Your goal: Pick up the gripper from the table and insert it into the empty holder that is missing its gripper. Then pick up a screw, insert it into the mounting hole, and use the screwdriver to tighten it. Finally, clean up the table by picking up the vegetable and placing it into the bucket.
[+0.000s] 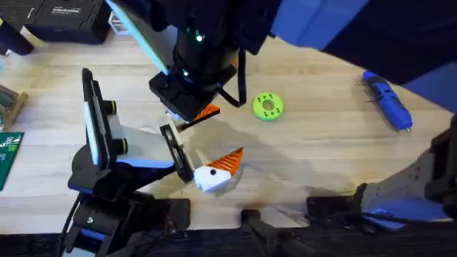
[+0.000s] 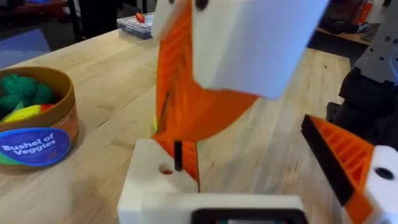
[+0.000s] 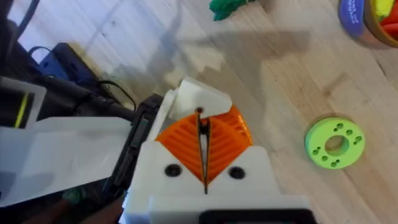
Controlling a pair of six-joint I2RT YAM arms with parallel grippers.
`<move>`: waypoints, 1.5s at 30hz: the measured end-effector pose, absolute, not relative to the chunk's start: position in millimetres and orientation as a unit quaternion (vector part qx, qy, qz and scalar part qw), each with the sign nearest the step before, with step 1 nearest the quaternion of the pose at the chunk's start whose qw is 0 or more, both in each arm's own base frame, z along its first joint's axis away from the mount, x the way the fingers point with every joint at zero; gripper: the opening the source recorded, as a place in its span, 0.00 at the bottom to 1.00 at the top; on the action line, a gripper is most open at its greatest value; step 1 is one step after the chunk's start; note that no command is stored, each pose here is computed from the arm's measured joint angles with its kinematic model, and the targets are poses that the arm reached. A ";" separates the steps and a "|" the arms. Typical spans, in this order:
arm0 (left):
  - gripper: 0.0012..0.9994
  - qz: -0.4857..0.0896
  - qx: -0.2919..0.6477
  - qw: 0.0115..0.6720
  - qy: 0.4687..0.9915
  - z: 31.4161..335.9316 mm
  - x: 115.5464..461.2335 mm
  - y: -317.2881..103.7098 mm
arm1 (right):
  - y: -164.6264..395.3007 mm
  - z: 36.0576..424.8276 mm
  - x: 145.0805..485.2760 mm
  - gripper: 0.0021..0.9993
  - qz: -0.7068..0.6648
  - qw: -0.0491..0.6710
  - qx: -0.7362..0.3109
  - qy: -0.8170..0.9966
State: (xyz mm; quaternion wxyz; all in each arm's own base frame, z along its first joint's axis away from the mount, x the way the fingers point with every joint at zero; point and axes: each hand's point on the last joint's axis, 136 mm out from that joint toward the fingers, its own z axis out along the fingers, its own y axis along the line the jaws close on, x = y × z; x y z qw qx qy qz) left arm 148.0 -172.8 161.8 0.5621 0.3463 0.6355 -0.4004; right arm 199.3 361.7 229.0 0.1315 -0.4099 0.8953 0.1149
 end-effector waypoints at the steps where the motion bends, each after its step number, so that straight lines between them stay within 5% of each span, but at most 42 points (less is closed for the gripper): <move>1: 0.99 -0.400 0.346 0.562 0.636 161.7 147.9 -172.8 | 361.3 229.0 200.0 0.01 0.113 0.133 -0.410 0.896; 41: 0.99 -0.403 0.345 0.560 0.636 161.8 147.5 -173.1 | 370.0 214.0 197.5 0.01 0.101 0.121 -0.418 0.895; 42: 0.99 -0.402 0.346 0.561 0.636 161.8 147.5 -173.1 | 369.9 213.9 197.1 0.08 0.101 0.120 -0.418 0.895; 45: 0.99 -0.402 0.345 0.561 0.636 161.7 147.8 -172.9 | 367.8 212.6 197.9 0.50 0.096 0.118 -0.418 0.896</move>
